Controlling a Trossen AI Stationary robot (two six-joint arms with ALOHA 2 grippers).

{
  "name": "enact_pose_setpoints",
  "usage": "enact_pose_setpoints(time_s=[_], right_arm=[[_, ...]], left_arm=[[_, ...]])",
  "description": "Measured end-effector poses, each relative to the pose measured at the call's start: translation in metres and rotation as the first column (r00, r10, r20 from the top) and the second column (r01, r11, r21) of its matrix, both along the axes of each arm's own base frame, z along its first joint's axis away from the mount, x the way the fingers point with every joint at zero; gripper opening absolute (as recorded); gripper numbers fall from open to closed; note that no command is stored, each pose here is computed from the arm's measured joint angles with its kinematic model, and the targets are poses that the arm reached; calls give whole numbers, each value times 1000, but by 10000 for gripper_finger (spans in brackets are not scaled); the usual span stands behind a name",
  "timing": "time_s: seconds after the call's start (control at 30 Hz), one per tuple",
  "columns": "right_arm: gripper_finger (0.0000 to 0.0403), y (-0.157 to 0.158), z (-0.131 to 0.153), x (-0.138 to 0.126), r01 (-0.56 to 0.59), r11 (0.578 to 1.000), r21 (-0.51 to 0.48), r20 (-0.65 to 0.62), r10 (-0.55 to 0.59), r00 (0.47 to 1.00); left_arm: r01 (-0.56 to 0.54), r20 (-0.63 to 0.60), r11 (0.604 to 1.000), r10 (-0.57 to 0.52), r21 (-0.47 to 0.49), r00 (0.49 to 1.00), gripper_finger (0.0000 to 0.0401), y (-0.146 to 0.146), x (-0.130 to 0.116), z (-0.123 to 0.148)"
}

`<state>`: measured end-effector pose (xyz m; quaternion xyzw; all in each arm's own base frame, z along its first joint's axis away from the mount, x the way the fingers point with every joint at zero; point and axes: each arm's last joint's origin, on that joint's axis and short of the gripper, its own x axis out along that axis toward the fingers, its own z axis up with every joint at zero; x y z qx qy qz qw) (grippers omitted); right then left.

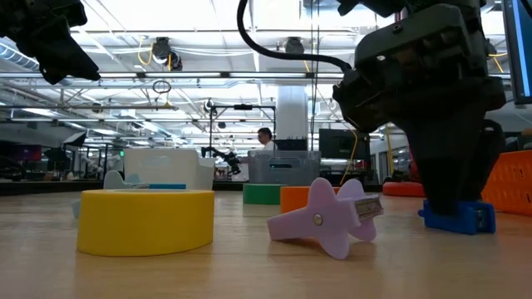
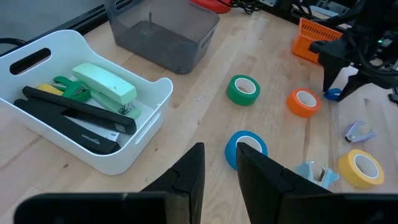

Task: Pick and place Stapler, Stapler remover, tape
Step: Put the blue stapler into the white bin

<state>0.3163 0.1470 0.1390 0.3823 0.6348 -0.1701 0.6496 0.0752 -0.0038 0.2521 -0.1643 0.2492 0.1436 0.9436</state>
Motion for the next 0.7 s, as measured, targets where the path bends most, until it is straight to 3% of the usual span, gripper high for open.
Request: enact_pose_setpoints(time_s=[0.57,0.7], right_arm=[[180,4,-1,-3,83,995,-58,5,-82,997],[162,2,-6,-7,111,992,-63,-16,-112,994]], left_arm=[[2,-1,1000,-2,4,1000,93,0,0,0],[2,-1,1000,-2,4,1000,93,0,0,0]])
